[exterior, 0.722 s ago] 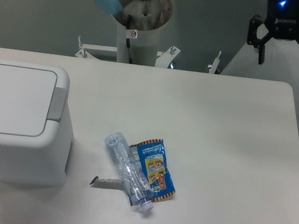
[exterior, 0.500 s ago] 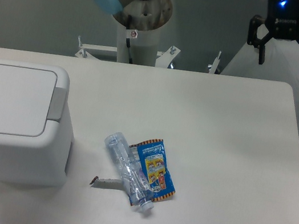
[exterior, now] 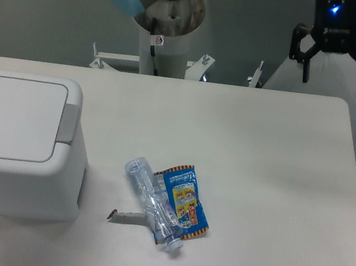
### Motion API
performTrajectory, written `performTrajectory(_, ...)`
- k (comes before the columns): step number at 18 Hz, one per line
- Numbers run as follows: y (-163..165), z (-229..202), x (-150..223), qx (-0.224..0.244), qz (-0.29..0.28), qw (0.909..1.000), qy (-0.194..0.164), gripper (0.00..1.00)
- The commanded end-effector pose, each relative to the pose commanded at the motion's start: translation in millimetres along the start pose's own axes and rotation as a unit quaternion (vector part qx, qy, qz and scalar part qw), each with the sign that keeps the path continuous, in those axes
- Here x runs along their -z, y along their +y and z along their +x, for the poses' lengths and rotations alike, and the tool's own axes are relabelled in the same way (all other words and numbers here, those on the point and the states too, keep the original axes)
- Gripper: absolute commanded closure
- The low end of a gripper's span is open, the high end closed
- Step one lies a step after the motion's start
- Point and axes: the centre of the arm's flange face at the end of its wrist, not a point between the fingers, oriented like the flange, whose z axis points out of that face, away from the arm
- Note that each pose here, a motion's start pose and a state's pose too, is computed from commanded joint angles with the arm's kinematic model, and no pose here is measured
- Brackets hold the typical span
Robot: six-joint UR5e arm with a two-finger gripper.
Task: Open the trash can
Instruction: 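Move the open gripper across the table toward the white trash can lid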
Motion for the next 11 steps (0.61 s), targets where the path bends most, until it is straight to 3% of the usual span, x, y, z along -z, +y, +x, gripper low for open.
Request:
performTrajectory(5, -42.3, 37.2, -9.5, 0.092, 0.013, 0.9953, 0.027, 0.00)
performTrajectory(11, -79.9, 98.0, -12.8, 0.155, 0.019, 0.9856, 0.065, 0.00)
